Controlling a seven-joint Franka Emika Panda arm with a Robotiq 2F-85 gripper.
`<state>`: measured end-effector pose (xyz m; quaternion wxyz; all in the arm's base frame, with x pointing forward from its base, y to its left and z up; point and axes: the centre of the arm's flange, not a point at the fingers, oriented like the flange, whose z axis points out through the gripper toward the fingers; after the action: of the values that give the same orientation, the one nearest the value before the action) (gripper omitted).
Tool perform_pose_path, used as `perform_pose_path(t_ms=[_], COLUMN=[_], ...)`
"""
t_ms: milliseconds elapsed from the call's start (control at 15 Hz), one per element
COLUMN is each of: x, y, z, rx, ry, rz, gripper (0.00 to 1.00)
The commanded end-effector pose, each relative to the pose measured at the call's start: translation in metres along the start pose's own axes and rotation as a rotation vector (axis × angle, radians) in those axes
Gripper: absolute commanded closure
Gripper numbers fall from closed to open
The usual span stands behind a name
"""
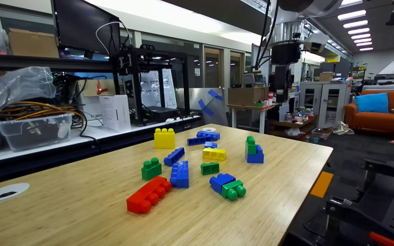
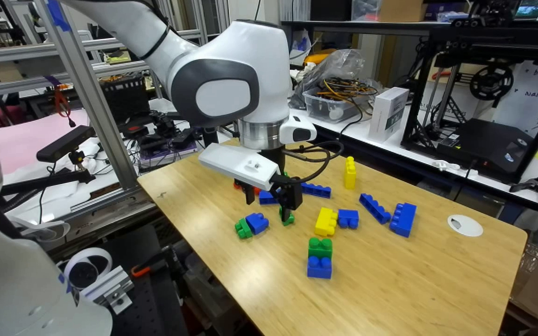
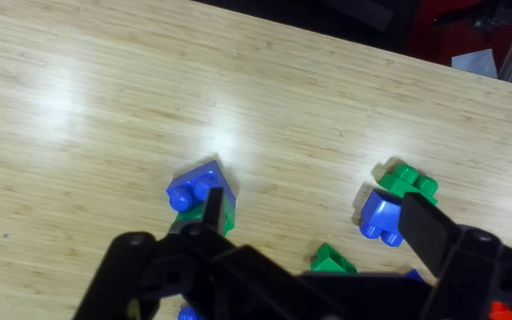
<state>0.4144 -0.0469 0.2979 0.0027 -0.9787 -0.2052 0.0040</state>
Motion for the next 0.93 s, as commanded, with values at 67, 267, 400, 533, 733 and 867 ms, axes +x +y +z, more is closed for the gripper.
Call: perform_pose_path(t_ms=[67, 267, 400, 533, 733, 867], x=[0.0, 0.01, 0.017, 0.023, 0.036, 0.045], y=[0.0, 0.01, 0.018, 0.026, 0.039, 0.05], z=[0.0, 0.013, 0.025, 0.037, 0.052, 0.061], rx=[0.0, 0.02, 0.025, 0.027, 0.029, 0.026], ry=[0.0, -0.018, -0.028, -0.035, -0.038, -0.038], rz=[0.0, -0.015, -0.023, -0.051, -0.091, -0.121], gripper=[0.0, 0.0, 0.0, 0.0, 0.0, 0.0])
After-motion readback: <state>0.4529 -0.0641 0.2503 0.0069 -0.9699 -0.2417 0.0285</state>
